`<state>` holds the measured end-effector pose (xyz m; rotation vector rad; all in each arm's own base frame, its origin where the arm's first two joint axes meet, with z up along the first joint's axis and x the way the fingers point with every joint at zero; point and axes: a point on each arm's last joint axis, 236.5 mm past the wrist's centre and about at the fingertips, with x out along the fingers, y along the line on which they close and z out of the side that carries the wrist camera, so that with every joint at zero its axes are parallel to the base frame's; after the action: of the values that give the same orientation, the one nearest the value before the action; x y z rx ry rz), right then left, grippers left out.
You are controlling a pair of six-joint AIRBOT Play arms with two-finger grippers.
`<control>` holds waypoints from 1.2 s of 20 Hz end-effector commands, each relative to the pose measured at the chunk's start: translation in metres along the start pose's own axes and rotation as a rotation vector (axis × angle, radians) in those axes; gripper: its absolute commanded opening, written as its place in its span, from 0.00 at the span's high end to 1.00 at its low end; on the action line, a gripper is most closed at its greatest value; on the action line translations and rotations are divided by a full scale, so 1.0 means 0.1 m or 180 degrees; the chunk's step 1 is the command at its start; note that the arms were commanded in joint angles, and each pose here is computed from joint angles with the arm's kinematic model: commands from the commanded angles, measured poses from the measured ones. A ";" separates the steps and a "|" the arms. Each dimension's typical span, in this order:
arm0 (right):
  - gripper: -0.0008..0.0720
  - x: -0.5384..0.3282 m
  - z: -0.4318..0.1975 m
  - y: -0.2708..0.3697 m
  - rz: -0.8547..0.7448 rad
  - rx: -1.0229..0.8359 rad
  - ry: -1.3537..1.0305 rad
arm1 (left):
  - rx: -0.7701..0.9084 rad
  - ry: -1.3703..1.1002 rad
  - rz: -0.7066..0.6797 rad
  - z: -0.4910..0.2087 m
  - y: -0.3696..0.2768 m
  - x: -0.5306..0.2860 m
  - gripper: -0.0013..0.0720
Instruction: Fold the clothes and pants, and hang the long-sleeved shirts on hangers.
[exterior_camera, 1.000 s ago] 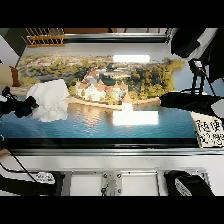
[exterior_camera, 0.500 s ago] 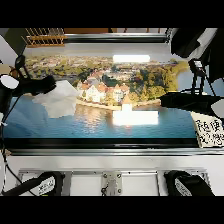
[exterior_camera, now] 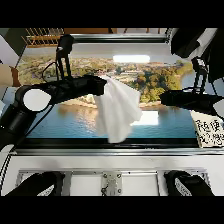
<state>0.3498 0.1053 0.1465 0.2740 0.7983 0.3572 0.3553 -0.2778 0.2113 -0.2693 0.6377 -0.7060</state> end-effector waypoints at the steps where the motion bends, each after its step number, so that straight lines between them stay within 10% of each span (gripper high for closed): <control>1: 0.97 -0.02 0.07 -0.04 -0.0016 0.0052 -0.0091 | -0.0020 0.0120 -0.0108 -0.15 -0.15 0.23 0.97; 7: 0.97 -0.02 0.07 -0.04 -0.0017 0.0053 -0.0085 | -0.0145 0.0442 0.0058 -0.26 0.21 1.06 0.97; 9: 0.97 -0.02 0.07 -0.04 -0.0016 0.0055 -0.0084 | -0.0288 0.0533 0.0160 -0.11 0.48 1.10 0.26; 10: 0.97 -0.02 0.07 -0.04 -0.0016 0.0053 -0.0084 | -0.0523 0.0672 0.0255 -0.11 0.67 1.04 0.15; 24: 0.97 -0.01 0.06 -0.03 0.0001 0.0083 -0.0070 | -0.2161 0.2146 0.1080 -3.23 1.34 0.12 0.15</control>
<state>0.3538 0.1011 0.1501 0.2969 0.7799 0.3438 0.2577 -0.1874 -0.0772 -0.4311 1.4922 -0.2757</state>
